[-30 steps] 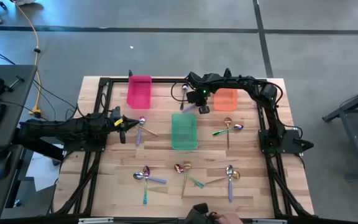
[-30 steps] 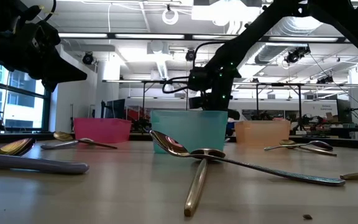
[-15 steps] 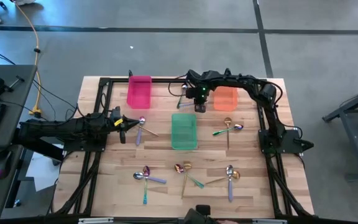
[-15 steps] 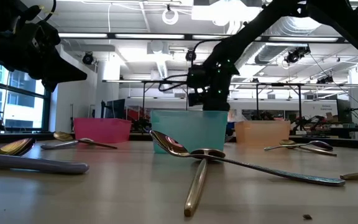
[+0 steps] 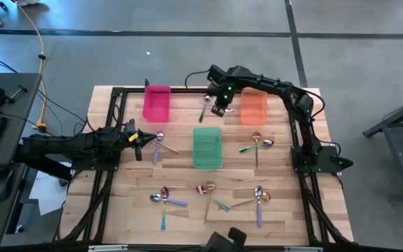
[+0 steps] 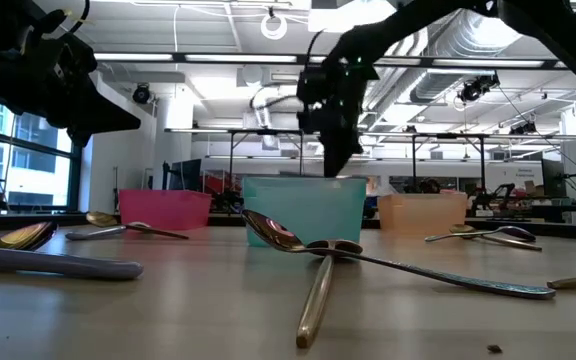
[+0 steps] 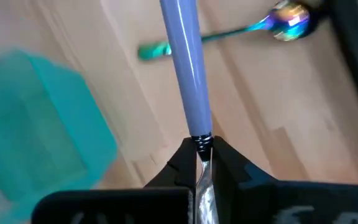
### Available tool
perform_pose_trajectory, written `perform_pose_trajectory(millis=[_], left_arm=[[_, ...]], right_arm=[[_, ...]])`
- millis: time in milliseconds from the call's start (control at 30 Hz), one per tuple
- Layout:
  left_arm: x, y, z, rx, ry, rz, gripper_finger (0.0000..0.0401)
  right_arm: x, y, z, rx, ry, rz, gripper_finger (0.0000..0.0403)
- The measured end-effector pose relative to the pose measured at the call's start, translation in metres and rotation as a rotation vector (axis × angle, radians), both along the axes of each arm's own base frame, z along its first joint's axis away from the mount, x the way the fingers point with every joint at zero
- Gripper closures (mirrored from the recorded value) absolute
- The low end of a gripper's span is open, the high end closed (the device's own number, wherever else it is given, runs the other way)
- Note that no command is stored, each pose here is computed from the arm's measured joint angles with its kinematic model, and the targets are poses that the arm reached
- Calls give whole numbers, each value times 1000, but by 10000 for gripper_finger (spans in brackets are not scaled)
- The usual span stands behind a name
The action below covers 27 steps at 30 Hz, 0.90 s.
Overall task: Sort silverware by color (type)
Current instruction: Put the top center purple spoon into the orange bin
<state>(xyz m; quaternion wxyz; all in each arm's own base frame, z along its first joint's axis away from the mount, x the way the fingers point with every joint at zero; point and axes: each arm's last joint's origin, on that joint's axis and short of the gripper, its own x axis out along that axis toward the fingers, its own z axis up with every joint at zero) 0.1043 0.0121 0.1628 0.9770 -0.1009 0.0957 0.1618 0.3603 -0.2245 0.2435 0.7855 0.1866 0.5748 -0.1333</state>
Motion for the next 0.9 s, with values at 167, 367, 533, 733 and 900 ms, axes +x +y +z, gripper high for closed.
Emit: perform_pose_trajectory(millis=[167, 367, 533, 733, 900], left_arm=[[0, 0, 0, 16, 5, 4, 401], [0, 0, 0, 26, 9, 2, 401], [0, 0, 0, 41, 13, -1, 401], [0, 0, 0, 43, 15, -2, 401], [0, 0, 0, 5, 2, 7, 401]], right_arm=[[-36, -8, 28, -40, 39, -257, 399], [-90, -8, 20, -40, 56, -531, 400], [-111, 4, 12, -57, -81, -557, 401], [-88, 22, 20, -122, -195, -328, 396], [-77, 32, 9, -45, -148, -404, 342]])
